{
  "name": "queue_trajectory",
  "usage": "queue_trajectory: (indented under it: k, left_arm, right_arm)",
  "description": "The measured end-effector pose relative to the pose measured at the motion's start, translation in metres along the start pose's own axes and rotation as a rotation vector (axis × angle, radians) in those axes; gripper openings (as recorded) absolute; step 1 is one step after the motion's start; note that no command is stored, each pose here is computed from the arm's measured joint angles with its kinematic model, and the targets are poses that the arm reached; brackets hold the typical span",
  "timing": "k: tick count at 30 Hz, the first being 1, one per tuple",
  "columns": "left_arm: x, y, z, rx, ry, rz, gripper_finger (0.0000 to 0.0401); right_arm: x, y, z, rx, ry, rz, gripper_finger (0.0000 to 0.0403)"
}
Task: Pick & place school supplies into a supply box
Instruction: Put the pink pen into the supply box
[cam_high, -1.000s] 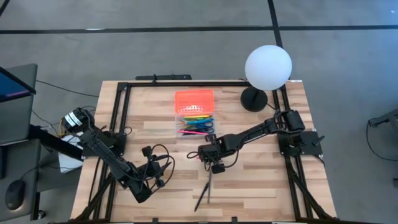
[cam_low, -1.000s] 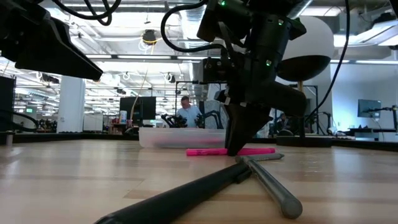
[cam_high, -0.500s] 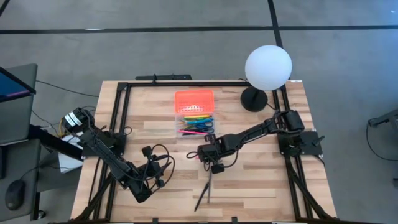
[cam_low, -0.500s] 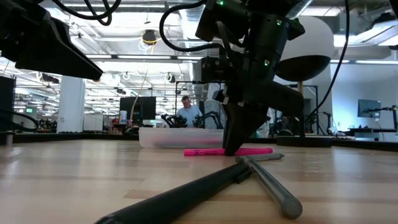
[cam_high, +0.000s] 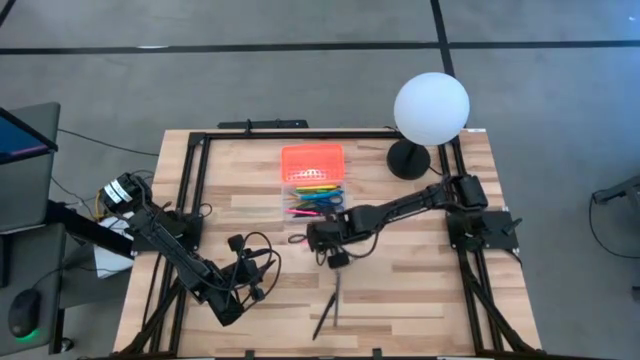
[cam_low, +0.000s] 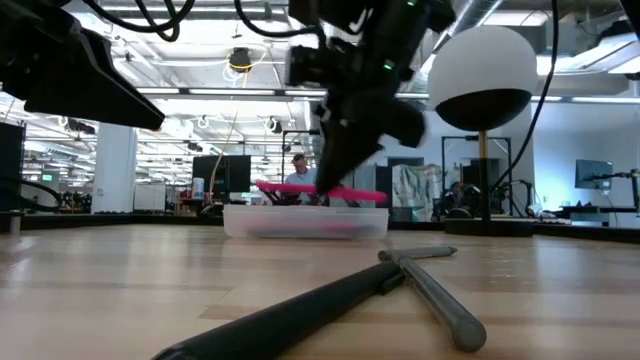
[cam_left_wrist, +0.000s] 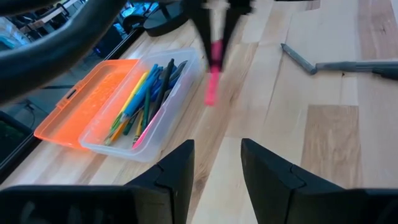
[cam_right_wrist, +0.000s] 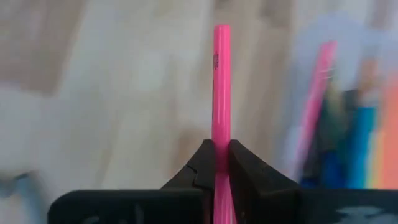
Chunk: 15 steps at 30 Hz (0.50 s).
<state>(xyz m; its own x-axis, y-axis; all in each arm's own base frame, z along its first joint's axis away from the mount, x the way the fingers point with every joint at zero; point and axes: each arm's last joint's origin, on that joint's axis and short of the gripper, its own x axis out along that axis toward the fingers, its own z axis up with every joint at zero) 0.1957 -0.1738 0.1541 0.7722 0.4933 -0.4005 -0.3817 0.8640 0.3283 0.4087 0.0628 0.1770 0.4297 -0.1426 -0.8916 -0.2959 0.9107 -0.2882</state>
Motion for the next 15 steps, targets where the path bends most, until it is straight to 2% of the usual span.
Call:
queue_trajectory:
  k: [6,15]
  left_arm:
    - [0.000,0.000,0.000,0.001,0.002,0.001,0.0127]
    - [0.000,0.000,0.000,-0.001,0.002,0.002,0.0127]
  right_arm:
    - [-0.005,-0.037,0.004,0.023,-0.007,-0.119,0.0012]
    - [0.002,-0.084,-0.015,0.120,0.030,-0.152,0.0016]
